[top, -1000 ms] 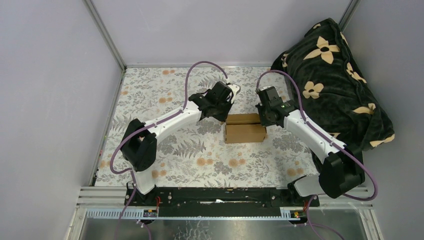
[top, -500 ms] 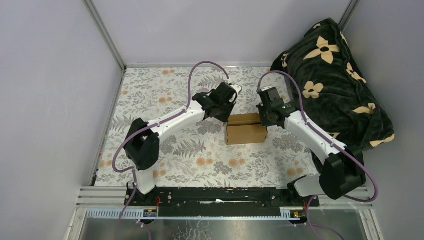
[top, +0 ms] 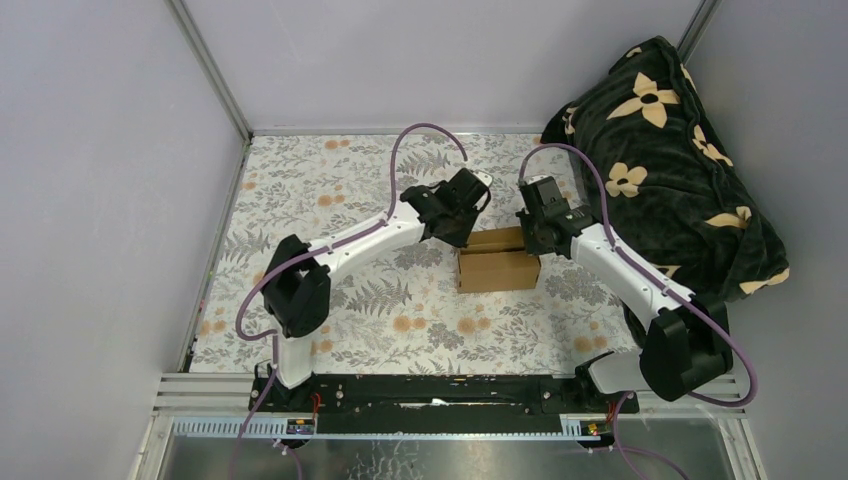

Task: Fold the paper box
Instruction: Close the paper box at the center of the board.

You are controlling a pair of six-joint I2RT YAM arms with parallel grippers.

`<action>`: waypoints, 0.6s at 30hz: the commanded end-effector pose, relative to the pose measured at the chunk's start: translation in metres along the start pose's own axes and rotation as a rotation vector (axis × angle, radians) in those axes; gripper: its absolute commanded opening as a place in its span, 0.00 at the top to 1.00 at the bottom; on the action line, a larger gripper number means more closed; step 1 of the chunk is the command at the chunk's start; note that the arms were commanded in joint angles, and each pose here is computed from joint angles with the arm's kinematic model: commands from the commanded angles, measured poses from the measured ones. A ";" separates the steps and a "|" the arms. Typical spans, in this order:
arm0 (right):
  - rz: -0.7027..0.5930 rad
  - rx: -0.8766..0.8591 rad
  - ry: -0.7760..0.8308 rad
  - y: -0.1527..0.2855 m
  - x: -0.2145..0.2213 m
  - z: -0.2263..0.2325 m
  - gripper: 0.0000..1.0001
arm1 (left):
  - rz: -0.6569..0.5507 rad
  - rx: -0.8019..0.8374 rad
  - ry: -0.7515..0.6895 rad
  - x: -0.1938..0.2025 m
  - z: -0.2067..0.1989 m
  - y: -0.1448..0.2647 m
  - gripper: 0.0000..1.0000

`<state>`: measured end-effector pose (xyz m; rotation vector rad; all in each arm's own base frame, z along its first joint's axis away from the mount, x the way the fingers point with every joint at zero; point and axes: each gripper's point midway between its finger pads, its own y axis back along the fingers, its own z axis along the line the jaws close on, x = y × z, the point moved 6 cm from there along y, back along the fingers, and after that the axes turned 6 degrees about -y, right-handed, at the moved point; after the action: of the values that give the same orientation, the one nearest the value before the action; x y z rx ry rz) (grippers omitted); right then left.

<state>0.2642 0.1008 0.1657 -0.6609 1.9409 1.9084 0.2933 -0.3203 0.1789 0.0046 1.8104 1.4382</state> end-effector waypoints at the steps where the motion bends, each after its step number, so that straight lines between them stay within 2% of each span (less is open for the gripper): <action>1: -0.031 -0.063 -0.055 0.006 -0.001 0.008 1.00 | -0.005 0.033 0.037 -0.005 -0.025 -0.001 0.82; 18: -0.087 -0.048 -0.128 0.007 0.010 0.003 1.00 | -0.044 -0.060 0.159 -0.015 -0.032 0.013 0.81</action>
<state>0.2529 0.0954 0.1639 -0.6211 1.8624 1.8711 0.2828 -0.3305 0.1845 -0.1124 1.8393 1.5522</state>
